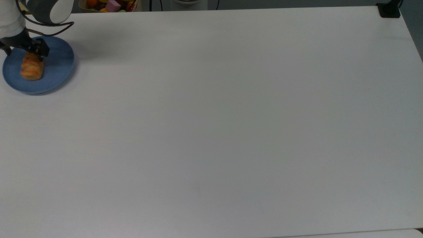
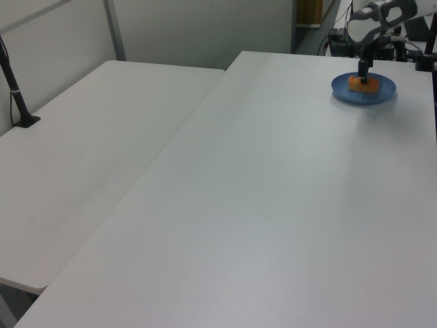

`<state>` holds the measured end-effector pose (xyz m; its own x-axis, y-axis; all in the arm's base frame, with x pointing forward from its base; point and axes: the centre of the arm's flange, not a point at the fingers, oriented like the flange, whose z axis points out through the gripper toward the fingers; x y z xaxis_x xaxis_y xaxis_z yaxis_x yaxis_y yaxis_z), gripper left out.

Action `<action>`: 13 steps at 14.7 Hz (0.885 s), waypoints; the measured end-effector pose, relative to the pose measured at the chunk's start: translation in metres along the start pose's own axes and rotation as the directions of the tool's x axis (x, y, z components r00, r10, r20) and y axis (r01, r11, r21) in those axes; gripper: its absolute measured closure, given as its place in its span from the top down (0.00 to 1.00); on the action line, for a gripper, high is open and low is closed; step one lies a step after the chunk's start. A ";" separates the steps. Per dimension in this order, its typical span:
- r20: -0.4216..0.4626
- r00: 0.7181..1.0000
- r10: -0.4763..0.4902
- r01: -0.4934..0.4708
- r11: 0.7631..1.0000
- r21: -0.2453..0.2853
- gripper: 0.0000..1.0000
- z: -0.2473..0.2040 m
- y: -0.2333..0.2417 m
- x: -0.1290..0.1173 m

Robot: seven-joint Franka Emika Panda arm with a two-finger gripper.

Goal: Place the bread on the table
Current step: 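Lower the gripper onto the bread roll and close it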

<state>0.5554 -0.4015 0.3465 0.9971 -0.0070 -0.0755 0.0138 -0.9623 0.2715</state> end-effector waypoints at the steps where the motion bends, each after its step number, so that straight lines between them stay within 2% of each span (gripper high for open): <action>1: 0.002 1.000 0.001 -0.001 1.000 -0.004 1.00 0.005 0.001 0.000; 5: -0.011 1.000 -0.001 0.001 1.000 -0.021 0.97 0.019 -0.002 -0.001; 6: -0.013 1.000 -0.002 0.001 1.000 -0.021 0.89 0.022 -0.003 -0.002; 9: -0.008 1.000 -0.002 0.002 1.000 -0.017 0.53 0.028 -0.006 -0.005; 11: -0.010 1.000 -0.004 0.004 1.000 -0.018 0.37 0.027 -0.006 -0.004; 12: -0.010 1.000 -0.005 0.004 1.000 -0.018 0.22 0.027 -0.007 -0.004; 13: -0.011 1.000 -0.005 0.004 1.000 -0.018 0.15 0.027 -0.007 -0.004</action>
<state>0.5495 -0.4025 0.3194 0.9978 0.0005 -0.0664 0.0196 -0.9573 0.2884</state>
